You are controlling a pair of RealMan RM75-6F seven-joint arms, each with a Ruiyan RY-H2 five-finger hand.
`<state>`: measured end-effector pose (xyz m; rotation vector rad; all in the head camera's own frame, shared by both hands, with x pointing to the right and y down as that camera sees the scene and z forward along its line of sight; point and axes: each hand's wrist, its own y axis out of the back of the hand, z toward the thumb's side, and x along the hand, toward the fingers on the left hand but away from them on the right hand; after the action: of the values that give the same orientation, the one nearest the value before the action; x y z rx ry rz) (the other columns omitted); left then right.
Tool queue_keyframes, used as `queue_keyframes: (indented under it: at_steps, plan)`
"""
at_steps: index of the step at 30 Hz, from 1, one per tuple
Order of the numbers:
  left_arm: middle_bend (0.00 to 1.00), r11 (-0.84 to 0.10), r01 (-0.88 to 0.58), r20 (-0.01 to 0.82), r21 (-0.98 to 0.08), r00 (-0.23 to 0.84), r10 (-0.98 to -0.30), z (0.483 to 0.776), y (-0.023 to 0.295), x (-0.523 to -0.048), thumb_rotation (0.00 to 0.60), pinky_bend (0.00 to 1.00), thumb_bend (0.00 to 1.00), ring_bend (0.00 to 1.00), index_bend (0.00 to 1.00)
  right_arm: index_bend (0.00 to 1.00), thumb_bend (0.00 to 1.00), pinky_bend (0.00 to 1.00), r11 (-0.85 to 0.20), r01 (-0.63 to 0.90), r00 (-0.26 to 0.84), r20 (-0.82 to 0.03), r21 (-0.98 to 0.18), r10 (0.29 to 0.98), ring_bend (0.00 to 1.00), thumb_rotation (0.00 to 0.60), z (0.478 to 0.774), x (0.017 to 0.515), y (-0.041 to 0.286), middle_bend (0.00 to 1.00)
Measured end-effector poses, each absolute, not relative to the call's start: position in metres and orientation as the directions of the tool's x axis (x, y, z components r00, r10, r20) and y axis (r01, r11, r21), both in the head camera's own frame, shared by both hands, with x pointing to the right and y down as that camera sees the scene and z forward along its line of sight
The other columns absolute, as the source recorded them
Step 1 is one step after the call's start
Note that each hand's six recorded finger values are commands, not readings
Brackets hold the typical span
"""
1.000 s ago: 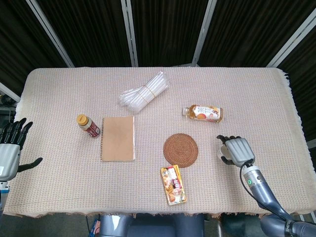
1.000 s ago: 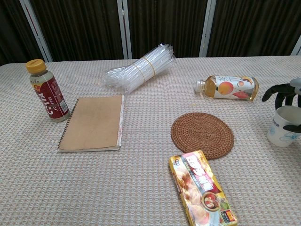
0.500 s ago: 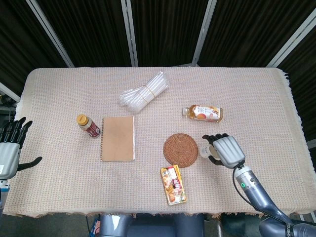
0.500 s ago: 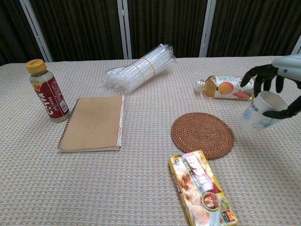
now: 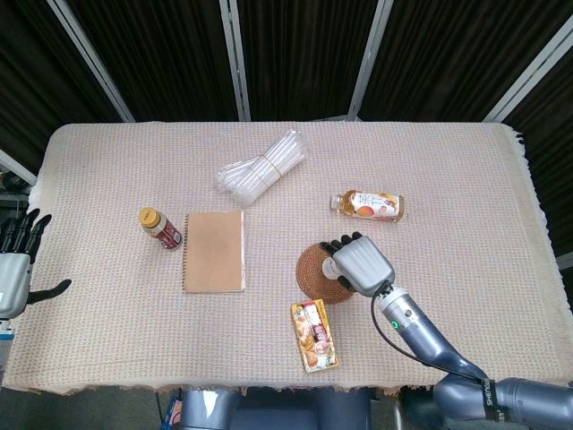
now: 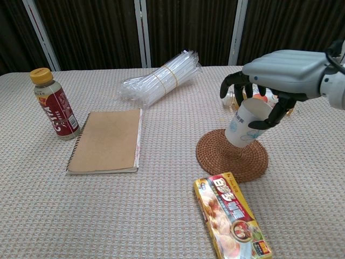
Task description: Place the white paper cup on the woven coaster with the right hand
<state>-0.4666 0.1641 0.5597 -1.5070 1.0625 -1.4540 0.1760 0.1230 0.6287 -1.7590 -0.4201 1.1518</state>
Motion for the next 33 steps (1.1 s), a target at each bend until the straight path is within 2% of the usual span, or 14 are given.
queue_keyframes:
  at_steps: [8,9,10,11,13,16,21,27,33]
  plan:
    - [0.0,-0.356,-0.053,0.357,-0.933,-0.009,-0.934,0.561,0.164,-0.469,0.6,0.0,0.0,0.0,0.0,0.23,0.21,0.41,-0.486,-0.265,0.501,-0.55,-0.833,0.669,0.35,0.6,0.644,0.152,0.131,0.39]
    - [0.0,-0.356,-0.054,0.357,-0.933,-0.008,-0.934,0.561,0.164,-0.469,0.6,0.0,0.0,0.0,0.0,0.19,0.17,0.4,-0.486,-0.266,0.501,-0.55,-0.832,0.668,0.33,0.6,0.645,0.151,0.132,0.35]
    - [0.0,-0.356,-0.054,0.357,-0.933,-0.007,-0.934,0.561,0.164,-0.469,0.6,0.0,0.0,0.0,0.0,0.11,0.1,0.33,-0.486,-0.268,0.5,-0.551,-0.832,0.668,0.24,0.6,0.646,0.149,0.133,0.24]
    - [0.0,-0.356,-0.054,0.356,-0.933,-0.006,-0.934,0.56,0.164,-0.469,0.6,0.0,0.0,0.0,0.0,0.04,0.03,0.24,-0.486,-0.27,0.498,-0.553,-0.831,0.669,0.13,0.6,0.647,0.148,0.134,0.13]
    - [0.0,-0.354,-0.055,0.355,-0.934,-0.005,-0.935,0.56,0.164,-0.468,0.6,0.0,0.0,0.0,0.0,0.0,0.0,0.07,-0.486,-0.278,0.487,-0.557,-0.829,0.673,0.01,0.6,0.65,0.148,0.135,0.0]
    - [0.0,-0.352,-0.06,0.353,-0.934,-0.006,-0.935,0.559,0.164,-0.469,0.6,0.0,0.0,0.0,0.0,0.0,0.0,0.0,-0.498,-0.28,0.471,-0.569,-0.821,0.673,0.0,0.6,0.65,0.148,0.139,0.0]
    - [0.0,-0.351,-0.07,0.352,-0.934,-0.002,-0.936,0.557,0.163,-0.469,0.6,0.0,0.0,0.0,0.0,0.0,0.0,0.0,-0.485,-0.246,0.48,-0.541,-0.839,0.691,0.0,0.6,0.631,0.147,0.144,0.0]
    - [0.0,-0.349,-0.079,0.349,-0.934,0.014,-0.937,0.554,0.166,-0.467,0.6,0.0,0.0,0.0,0.0,0.0,0.0,0.0,-0.404,-0.212,0.468,-0.455,-0.89,0.757,0.0,0.6,0.592,0.176,0.143,0.0]
    - [0.0,-0.351,-0.078,0.349,-0.933,0.034,-0.936,0.554,0.17,-0.464,0.6,0.0,0.0,0.0,0.0,0.0,0.0,0.0,-0.311,-0.151,0.414,-0.346,-0.938,0.842,0.0,0.6,0.561,0.233,0.148,0.0]
